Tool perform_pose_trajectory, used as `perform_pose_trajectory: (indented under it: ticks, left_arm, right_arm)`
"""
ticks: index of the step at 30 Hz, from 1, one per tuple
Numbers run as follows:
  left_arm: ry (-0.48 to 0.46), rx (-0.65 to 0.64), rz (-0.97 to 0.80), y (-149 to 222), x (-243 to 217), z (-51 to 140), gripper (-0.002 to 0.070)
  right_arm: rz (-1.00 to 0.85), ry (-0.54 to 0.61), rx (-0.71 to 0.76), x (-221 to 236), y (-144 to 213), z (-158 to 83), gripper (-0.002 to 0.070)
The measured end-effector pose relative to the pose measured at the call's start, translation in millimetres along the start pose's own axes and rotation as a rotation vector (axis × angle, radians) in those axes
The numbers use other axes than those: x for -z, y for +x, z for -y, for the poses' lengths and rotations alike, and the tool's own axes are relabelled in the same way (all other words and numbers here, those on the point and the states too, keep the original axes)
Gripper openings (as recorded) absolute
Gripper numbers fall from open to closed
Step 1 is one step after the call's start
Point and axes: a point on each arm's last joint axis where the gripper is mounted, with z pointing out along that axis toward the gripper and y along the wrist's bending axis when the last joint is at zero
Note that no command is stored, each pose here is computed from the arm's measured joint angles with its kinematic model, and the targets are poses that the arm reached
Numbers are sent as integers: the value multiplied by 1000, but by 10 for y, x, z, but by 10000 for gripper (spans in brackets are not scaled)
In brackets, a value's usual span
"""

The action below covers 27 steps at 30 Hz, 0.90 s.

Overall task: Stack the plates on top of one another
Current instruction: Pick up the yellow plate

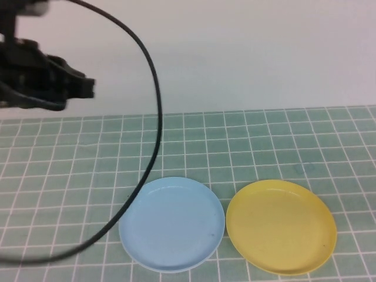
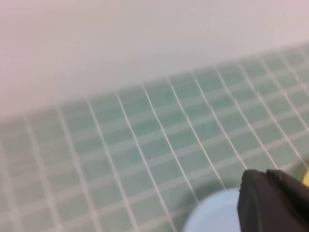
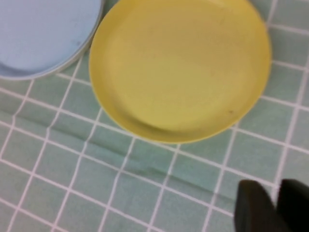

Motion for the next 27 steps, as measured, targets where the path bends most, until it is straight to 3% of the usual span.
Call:
perform_pose_trajectory:
  ticks: [4, 7, 12, 16, 27]
  left_arm:
    - [-72, -72, 153, 33, 510, 24, 0]
    - [-119, -102, 296, 184, 920, 69, 0]
    - [-120, -103, 326, 405, 1180, 130, 0]
    - [-110, -9, 327, 591, 1205, 148, 8]
    - [-150, -44, 280, 841, 1322, 155, 1]
  right_arm:
    - [-78, -77, -19, -250, -170, 73, 251]
    - [-113, -105, -34, -409, -332, 147, 320]
    - [-171, -113, -57, -697, -521, 297, 342]
    - [-227, -115, -58, -977, -592, 368, 343]
    - [-303, -53, -44, -1548, -517, 517, 343]
